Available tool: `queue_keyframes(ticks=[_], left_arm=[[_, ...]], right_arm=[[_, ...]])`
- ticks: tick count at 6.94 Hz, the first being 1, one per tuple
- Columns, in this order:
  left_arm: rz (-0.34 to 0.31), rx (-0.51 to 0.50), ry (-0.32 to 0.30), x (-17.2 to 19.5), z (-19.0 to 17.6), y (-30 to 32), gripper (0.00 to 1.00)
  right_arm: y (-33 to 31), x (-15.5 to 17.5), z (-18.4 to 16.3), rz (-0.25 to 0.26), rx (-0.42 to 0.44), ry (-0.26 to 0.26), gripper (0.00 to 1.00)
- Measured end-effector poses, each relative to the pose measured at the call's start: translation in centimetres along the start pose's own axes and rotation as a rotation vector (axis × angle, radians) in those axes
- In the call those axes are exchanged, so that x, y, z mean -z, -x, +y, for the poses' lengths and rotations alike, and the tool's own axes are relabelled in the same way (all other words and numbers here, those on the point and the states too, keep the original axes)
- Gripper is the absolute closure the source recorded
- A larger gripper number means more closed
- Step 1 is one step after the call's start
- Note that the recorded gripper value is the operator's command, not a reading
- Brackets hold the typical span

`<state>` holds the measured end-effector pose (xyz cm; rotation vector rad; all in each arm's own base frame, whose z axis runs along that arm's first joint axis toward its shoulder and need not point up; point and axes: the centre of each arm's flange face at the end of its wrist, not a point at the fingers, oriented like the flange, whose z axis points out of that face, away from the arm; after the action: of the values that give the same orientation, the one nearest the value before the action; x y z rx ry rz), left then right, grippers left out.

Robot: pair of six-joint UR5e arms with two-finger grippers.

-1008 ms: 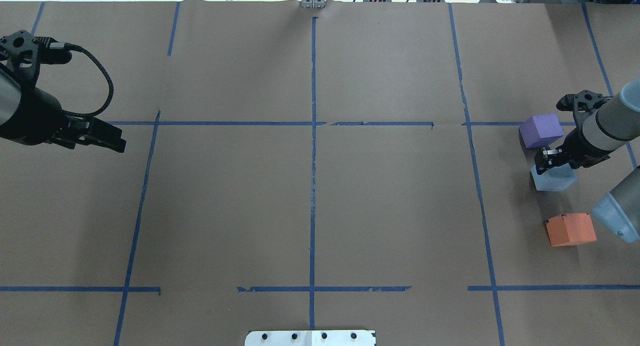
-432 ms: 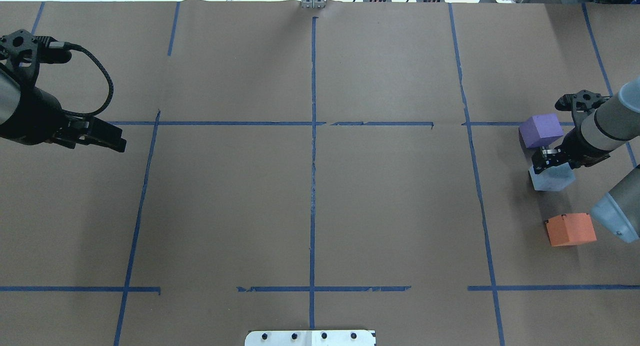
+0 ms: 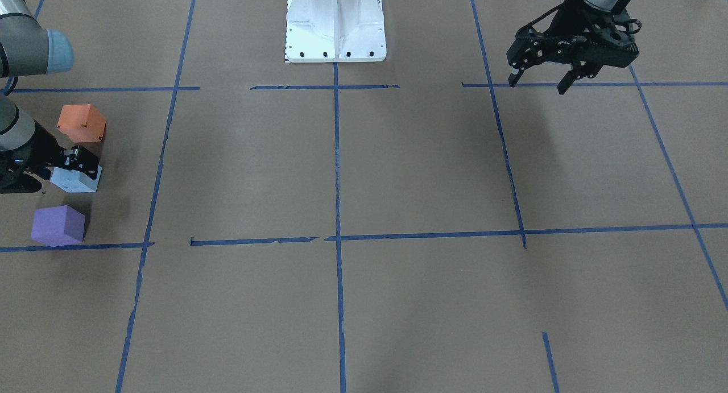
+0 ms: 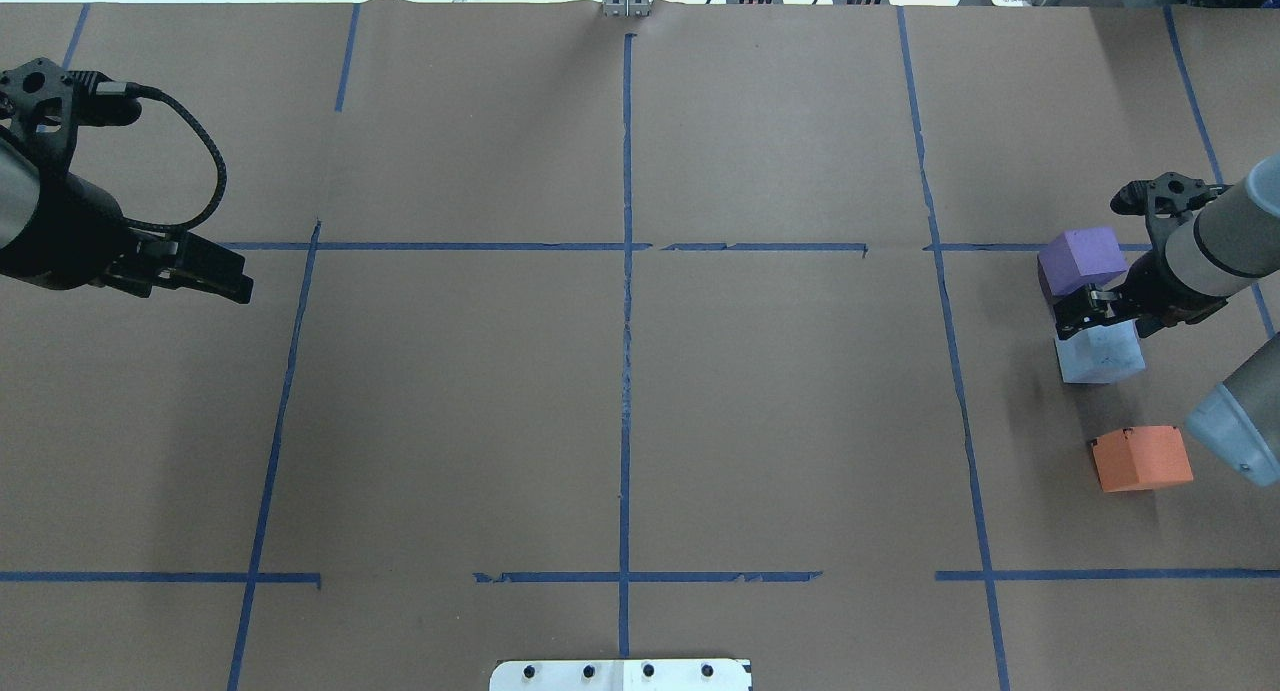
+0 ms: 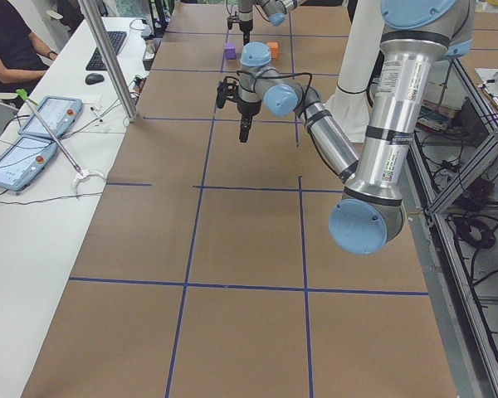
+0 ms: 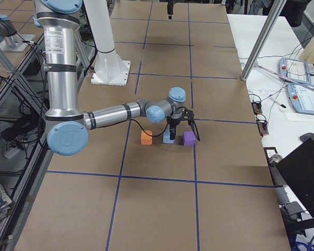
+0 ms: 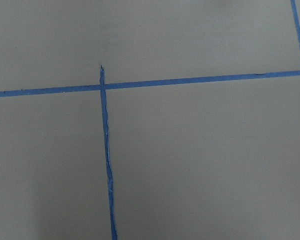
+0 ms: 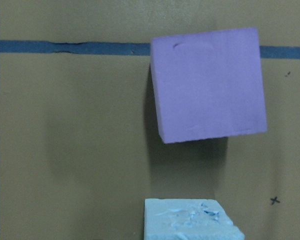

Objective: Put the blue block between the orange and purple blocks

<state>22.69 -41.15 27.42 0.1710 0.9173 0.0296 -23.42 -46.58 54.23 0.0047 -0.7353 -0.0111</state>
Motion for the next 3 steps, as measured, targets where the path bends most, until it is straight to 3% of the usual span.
queue_keyframes(ticks=[3], left_arm=[[-0.011, 0.013, -0.008, -0.2, -0.3, 0.1, 0.00]], right_arm=[[-2.5, 6.4, 2.0, -0.034, -0.004, -0.086, 0.00]])
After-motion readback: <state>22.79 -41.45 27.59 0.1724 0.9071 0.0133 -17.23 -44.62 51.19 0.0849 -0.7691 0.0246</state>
